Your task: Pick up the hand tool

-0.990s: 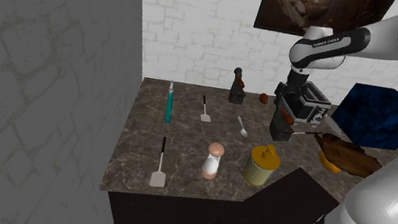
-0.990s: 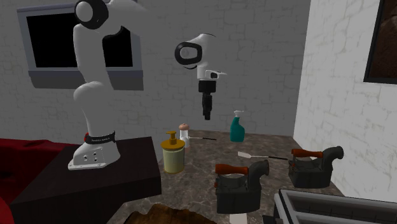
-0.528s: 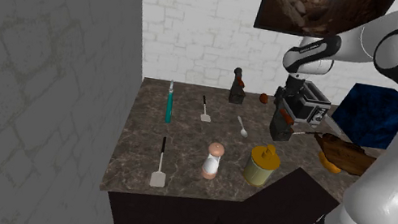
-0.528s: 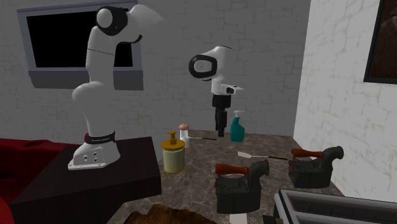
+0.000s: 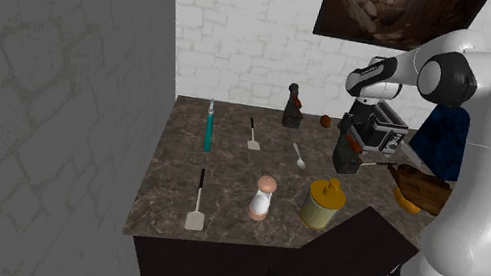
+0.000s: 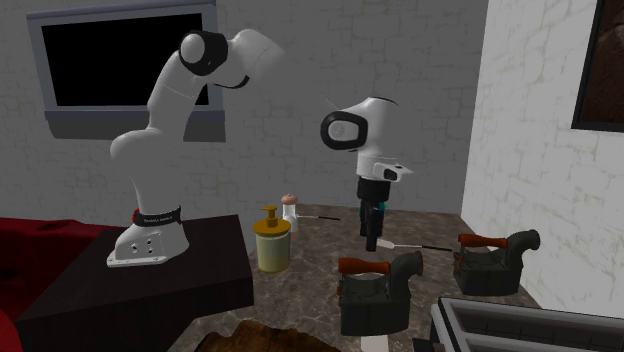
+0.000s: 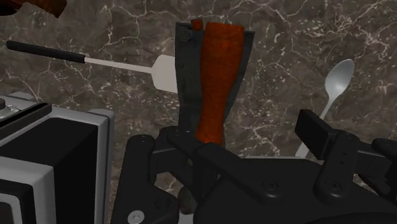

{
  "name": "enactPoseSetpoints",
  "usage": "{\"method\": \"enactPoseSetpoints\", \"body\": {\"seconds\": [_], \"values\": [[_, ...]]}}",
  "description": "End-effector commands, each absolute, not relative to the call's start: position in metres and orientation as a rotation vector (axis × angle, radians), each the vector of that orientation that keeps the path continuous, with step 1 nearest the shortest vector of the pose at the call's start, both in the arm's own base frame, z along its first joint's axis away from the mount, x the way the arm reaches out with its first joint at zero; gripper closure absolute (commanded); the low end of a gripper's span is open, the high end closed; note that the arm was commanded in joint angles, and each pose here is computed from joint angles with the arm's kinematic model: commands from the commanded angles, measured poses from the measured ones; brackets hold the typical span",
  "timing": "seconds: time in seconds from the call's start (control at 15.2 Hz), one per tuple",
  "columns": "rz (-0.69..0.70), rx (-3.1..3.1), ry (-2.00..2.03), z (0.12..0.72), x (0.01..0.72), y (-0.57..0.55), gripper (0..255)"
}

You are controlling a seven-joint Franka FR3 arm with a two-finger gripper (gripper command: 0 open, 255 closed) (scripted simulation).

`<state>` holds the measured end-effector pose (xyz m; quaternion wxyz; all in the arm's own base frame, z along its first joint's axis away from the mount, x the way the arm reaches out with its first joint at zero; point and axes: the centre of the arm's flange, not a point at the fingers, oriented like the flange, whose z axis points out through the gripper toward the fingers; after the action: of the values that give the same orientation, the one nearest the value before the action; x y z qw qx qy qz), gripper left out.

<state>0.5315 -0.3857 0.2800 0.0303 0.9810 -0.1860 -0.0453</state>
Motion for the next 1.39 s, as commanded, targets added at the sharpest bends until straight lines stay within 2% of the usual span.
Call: {"method": "enactPoseSetpoints", "body": {"seconds": [0.0,0.66,0.73,1.32], "values": [[-0.152,3.018,-0.590,0.265,0.539,-0.408,0],[-0.156,3.016,-0.595,0.221,0.541,-0.414,0],[-0.156,3.016,-0.595,0.221,0.541,-0.414,255],[-0.156,3.016,-0.595,0.221,0.541,-0.414,255]]}}
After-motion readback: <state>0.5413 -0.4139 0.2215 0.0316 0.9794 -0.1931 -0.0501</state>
